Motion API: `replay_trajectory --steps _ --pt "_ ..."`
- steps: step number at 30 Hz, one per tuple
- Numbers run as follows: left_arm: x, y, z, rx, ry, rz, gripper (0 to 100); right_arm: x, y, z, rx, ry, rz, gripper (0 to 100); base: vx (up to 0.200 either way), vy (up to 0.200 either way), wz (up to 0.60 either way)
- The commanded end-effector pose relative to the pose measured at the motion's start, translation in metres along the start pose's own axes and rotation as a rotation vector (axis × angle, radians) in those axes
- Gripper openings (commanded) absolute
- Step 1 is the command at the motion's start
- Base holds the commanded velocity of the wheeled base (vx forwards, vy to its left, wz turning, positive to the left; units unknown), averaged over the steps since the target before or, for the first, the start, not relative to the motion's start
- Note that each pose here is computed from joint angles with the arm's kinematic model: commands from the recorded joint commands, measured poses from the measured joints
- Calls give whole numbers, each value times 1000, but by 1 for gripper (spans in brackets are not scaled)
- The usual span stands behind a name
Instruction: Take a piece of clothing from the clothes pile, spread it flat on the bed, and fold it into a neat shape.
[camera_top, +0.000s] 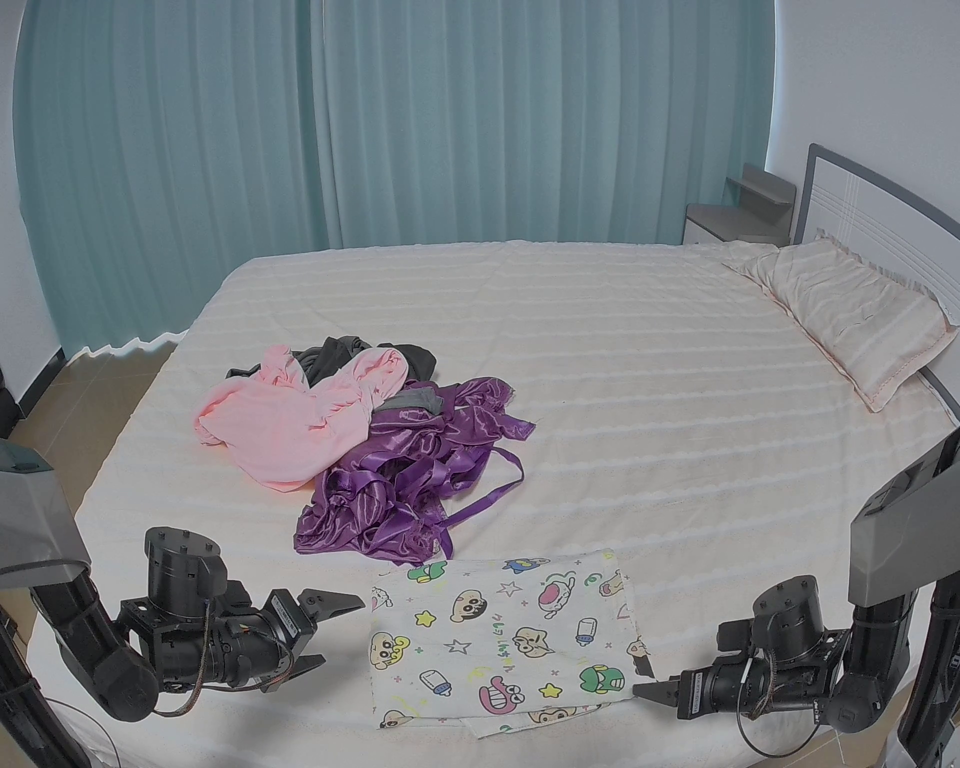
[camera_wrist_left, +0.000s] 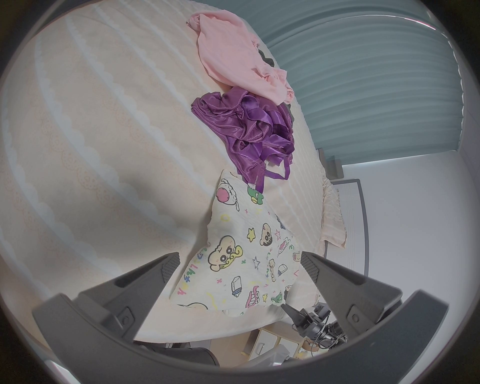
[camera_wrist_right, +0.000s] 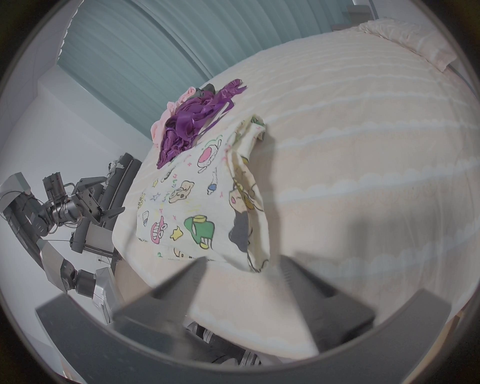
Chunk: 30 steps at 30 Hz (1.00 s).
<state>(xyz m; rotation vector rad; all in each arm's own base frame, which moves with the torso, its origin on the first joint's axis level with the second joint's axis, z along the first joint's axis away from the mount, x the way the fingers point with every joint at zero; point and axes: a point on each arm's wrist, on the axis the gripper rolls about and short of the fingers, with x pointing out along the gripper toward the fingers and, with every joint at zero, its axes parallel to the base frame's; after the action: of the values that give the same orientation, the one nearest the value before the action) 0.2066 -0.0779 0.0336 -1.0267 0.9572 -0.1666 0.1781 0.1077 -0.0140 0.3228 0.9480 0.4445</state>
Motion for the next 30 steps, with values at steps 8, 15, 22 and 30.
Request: replay_trajectory --steps 8,15,22,30 --pt "0 0 -1 0 3 3 100 2 10 65 -9 -288 66 100 0 0 0" --pt "0 1 -1 -1 3 4 100 57 4 132 100 -250 0 100 0 0 0" --pt "1 0 0 0 4 2 100 109 -8 131 129 -178 -43 100 0 0 0" --pt "1 0 -1 1 5 2 100 118 -8 137 126 -193 -39 100 0 0 0"
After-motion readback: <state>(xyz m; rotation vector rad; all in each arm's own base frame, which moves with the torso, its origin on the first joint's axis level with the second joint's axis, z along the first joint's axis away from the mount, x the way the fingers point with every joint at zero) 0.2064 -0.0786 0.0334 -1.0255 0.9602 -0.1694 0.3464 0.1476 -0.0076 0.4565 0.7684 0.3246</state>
